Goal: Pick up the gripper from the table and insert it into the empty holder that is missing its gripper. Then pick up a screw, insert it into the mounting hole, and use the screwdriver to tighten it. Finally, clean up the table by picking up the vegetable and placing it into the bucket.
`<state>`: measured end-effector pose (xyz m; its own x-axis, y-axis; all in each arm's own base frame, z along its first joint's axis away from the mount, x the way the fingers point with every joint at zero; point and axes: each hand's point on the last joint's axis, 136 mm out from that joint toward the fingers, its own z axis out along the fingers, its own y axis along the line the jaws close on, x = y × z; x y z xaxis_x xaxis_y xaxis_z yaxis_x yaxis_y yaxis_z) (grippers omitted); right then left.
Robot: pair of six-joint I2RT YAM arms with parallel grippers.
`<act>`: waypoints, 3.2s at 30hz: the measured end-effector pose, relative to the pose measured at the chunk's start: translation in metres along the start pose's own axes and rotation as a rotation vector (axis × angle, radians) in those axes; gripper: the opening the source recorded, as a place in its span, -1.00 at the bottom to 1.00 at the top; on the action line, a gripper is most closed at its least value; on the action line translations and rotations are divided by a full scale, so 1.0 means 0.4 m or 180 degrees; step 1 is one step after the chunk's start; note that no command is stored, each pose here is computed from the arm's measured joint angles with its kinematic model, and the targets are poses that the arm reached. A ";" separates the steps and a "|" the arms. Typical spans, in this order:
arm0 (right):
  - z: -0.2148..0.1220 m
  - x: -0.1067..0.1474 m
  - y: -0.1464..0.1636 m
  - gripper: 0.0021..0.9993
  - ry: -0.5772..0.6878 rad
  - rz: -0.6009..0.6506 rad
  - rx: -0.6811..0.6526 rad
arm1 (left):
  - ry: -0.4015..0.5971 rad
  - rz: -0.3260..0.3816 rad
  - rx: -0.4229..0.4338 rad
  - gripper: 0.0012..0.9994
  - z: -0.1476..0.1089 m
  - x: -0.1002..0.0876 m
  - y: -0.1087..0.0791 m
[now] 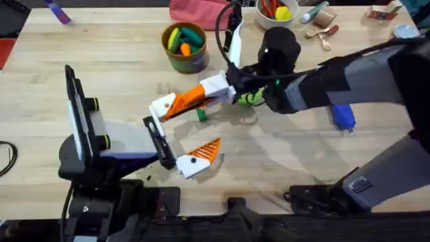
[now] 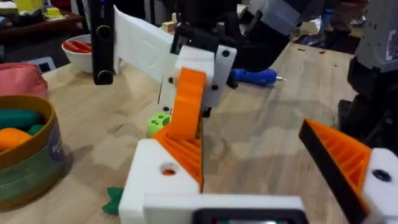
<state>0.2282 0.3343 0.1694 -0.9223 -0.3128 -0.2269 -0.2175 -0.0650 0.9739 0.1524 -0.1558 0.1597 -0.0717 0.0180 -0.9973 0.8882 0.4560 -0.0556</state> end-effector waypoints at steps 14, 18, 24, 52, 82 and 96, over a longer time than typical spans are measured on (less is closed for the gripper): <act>0.018 -0.001 0.000 -0.99 -0.0032 0.0000 0.0011 | 0.0000 -0.0001 0.0000 0.97 0.000 0.000 0.000; 0.019 -0.002 -0.001 -0.99 -0.0047 -0.0001 0.0016 | 0.0000 -0.0001 -0.0004 0.97 0.000 0.000 0.000; 0.021 -0.003 -0.001 -0.99 -0.0052 0.0000 0.0017 | 0.0000 -0.0001 -0.0010 0.97 0.000 0.000 0.001; 0.030 -0.013 -0.004 -0.99 -0.0041 -0.0029 0.0025 | 0.0000 -0.0008 -0.0063 0.97 -0.001 0.000 0.009; 0.060 0.006 0.001 0.92 0.0041 -0.0074 0.0007 | 0.0002 -0.0007 0.0001 0.97 0.000 0.000 0.000; 0.026 -0.005 -0.033 0.93 -0.0068 0.0169 0.0191 | 0.0002 -0.0006 0.0003 0.97 0.000 0.000 -0.001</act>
<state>0.2297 0.3458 0.1567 -0.9395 -0.2941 -0.1757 -0.1864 0.0083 0.9824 0.1522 -0.1559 0.1598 -0.0737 0.0177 -0.9971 0.8885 0.4553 -0.0576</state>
